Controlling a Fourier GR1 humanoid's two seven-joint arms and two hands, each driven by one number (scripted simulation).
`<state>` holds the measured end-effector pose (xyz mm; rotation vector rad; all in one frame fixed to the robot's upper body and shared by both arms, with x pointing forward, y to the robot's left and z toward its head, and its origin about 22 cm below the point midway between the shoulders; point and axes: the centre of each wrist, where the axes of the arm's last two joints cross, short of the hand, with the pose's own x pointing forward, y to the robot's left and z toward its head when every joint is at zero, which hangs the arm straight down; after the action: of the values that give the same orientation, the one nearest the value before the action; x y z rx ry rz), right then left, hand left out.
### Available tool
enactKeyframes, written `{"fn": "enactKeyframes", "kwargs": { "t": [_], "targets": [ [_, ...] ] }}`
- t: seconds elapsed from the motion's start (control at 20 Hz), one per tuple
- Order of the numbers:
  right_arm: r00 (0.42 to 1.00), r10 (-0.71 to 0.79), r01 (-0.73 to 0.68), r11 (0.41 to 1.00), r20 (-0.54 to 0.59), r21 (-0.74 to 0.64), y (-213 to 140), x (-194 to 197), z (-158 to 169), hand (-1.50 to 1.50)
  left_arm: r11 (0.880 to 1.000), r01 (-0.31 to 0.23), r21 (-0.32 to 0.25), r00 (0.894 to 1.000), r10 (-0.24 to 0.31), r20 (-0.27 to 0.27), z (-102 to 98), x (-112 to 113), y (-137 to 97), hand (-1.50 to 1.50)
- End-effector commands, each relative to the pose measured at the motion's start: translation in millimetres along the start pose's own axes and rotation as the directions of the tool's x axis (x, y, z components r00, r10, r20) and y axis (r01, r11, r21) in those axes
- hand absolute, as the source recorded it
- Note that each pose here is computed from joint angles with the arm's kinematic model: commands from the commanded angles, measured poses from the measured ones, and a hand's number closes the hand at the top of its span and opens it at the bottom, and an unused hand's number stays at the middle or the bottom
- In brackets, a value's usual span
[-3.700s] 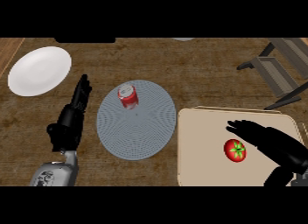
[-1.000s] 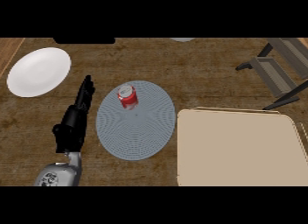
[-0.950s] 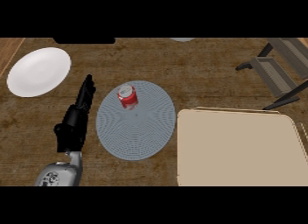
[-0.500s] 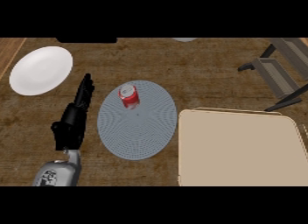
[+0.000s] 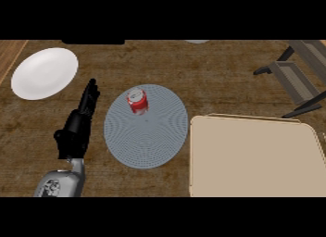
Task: Pick the tomato from the tray and place it in the tiered basket
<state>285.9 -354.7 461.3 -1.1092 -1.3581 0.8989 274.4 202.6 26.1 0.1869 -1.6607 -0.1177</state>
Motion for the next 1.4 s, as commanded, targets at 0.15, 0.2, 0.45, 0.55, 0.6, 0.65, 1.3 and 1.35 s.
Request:
{"fn": "enactKeyframes", "kwargs": {
  "t": [0.15,0.2,0.45,0.55,0.6,0.65,1.3,1.35],
  "targets": [
    [0.998,0.053,-0.055,0.998,-0.046,-0.039,19.7,-3.3,-37.9,1.5,1.0,0.006,-0.004,1.0,-0.006,0.028,-4.6,0.1,8.6,0.0],
    [0.997,0.055,-0.057,0.998,-0.052,-0.032,-1.6,-7.8,-31.9,1.5,1.0,-0.004,-0.014,1.0,0.004,0.017,2.6,9.4,-1.4,0.0],
    [0.991,0.126,-0.128,0.991,-0.05,-0.048,30.2,-23.7,-61.8,1.5,1.0,-0.005,-0.02,1.0,0.005,0.002,-3.3,6.9,2.7,0.0],
    [0.988,0.142,-0.145,0.989,-0.067,-0.038,24.7,-36.0,-63.7,1.5,1.0,-0.003,-0.008,1.0,0.003,0.019,-4.7,-0.6,9.5,0.0],
    [0.988,0.148,-0.151,0.987,-0.05,-0.047,28.5,-40.4,-66.8,1.5,1.0,0.0,-0.023,1.0,0.001,0.016,-7.4,10.5,0.0,0.0],
    [0.989,0.137,-0.138,0.99,-0.059,-0.011,40.0,-45.4,-71.1,1.5,1.0,-0.008,-0.009,1.0,0.009,0.014,-4.3,14.8,-0.7,0.0],
    [0.882,-0.445,0.432,0.895,-0.155,-0.115,46.9,-80.8,-91.8,-1.5,1.0,-0.01,-0.002,1.0,0.01,0.009,5.8,-0.4,6.9,0.0],
    [0.855,-0.497,0.475,0.865,-0.15,-0.158,32.4,-94.9,-81.1,-1.5,1.0,-0.008,-0.001,1.0,0.008,0.01,-1.6,-5.9,1.8,0.0]
  ]
}}
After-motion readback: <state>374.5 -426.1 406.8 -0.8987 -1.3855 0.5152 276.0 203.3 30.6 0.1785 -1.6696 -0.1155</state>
